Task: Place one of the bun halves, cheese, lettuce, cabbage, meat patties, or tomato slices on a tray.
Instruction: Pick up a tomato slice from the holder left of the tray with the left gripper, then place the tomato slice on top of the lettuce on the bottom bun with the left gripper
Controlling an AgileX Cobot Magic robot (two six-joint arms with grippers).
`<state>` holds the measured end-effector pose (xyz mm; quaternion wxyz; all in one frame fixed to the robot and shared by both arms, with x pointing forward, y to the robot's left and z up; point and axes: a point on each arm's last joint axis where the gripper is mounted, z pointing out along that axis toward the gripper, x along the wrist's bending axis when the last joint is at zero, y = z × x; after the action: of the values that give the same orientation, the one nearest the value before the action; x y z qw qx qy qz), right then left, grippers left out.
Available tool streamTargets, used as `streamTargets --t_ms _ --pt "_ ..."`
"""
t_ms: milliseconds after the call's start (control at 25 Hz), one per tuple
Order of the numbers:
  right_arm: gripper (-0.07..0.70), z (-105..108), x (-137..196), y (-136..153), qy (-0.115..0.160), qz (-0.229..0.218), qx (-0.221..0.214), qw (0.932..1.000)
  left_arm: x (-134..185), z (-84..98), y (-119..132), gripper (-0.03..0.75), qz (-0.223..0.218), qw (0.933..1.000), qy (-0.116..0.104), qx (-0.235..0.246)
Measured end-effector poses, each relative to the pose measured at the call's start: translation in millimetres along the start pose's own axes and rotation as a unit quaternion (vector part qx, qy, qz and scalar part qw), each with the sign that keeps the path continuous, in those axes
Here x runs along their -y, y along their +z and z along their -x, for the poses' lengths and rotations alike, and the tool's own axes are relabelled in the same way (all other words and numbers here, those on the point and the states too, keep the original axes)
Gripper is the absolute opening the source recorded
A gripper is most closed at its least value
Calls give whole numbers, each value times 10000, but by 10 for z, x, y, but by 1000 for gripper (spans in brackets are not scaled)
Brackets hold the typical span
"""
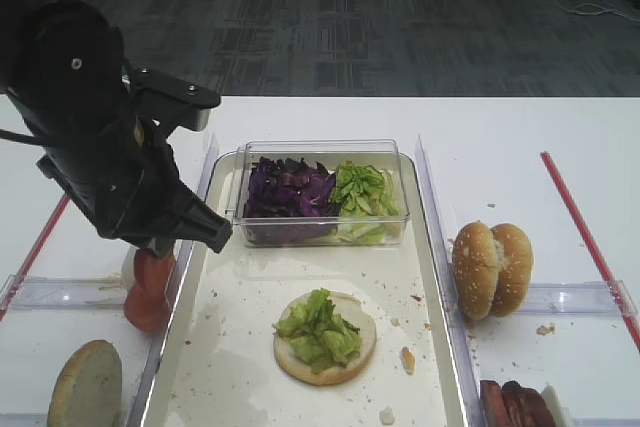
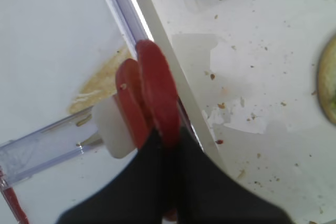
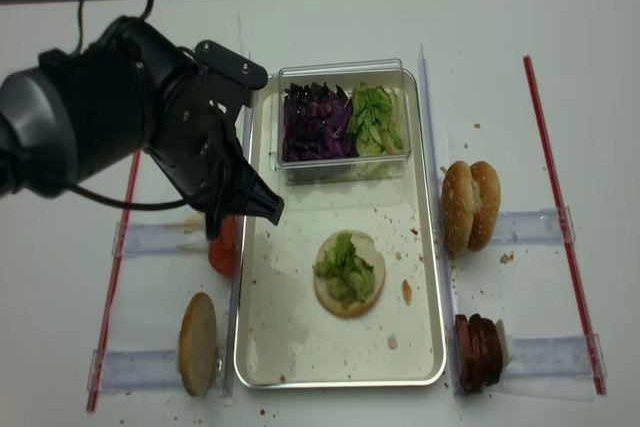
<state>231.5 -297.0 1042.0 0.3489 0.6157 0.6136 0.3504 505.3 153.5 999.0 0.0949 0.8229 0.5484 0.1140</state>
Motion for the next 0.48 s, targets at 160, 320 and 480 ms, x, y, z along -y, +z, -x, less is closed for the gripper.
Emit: streamTargets --t_ms 160,320,480 --pt "626 0 0 0 0 0 0 10000 21 124 -11 25 -88 9974 180 692" --pt "626 0 0 0 0 0 0 10000 19 315 -56 25 -20 9839 302 1763" --pt "626 0 0 0 0 0 0 10000 12 497 -143 25 121 9578 472 2834"
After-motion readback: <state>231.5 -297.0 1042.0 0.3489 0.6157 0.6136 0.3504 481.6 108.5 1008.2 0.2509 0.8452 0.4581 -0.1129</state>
